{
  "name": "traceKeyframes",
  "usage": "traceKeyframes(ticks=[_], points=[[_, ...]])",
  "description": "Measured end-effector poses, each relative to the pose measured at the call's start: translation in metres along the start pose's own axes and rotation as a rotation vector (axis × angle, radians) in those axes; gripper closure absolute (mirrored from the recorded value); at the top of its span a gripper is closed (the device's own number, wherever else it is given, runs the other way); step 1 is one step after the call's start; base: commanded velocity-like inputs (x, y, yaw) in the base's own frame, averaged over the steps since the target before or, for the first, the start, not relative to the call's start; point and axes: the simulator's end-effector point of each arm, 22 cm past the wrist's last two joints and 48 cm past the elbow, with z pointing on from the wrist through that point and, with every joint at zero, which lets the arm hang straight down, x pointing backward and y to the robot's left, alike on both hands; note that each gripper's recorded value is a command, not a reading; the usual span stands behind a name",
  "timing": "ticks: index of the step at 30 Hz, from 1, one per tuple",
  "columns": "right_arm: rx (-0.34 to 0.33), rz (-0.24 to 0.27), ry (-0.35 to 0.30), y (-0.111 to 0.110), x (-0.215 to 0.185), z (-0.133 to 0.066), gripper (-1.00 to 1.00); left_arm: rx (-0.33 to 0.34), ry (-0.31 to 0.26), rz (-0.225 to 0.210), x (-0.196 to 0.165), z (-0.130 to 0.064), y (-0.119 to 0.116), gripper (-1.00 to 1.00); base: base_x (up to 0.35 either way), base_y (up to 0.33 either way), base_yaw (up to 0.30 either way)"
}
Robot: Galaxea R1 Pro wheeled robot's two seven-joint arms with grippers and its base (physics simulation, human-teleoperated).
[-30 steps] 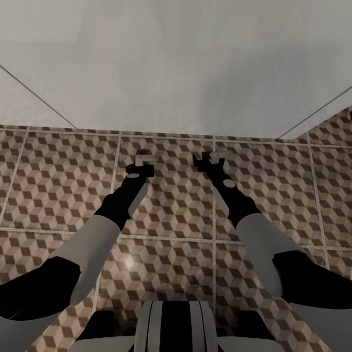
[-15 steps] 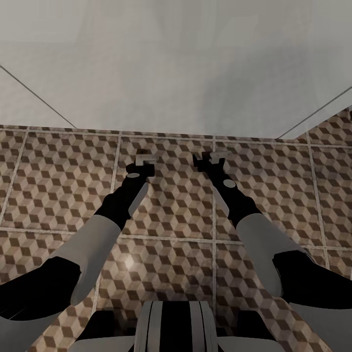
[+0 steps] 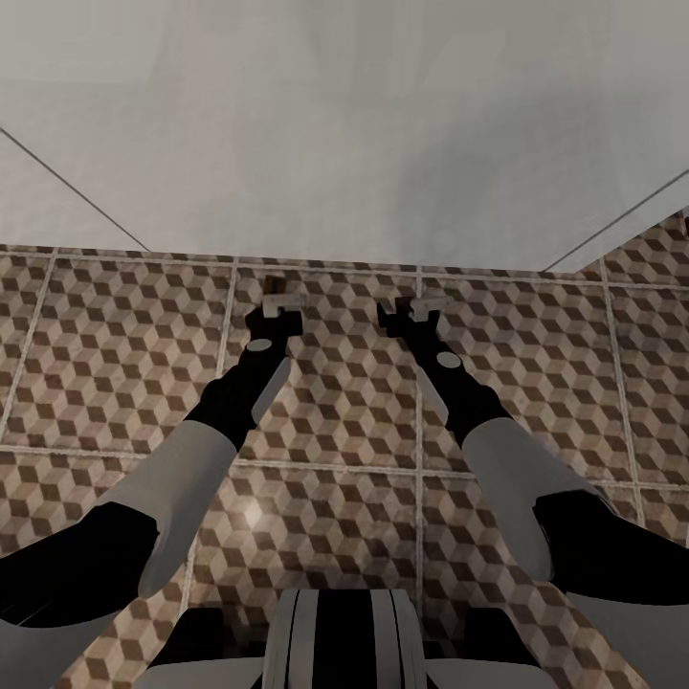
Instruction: Take the four mousetraps from the cabinet in the bathroom and place them on the bathroom floor. Make sure all four end up on the same floor surface, and ensure that at least two of them are either under or directly next to the same bathroom sink.
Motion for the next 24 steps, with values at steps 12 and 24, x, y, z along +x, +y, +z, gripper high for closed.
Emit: traceKeyframes(ticks=[12,24], points=[[-0.003,0.002,0.003,0.003,0.002,0.000,-1.00,-0.002,-0.015,-0.001,-0.001,0.000,0.001,1.00,0.000,0.000,0.000],[-0.006,0.004,0.000,0.005,0.001,0.000,-1.00,-0.016,0.051,0.021,0.032,0.003,0.007,1.00,0.000,0.000,0.000]])
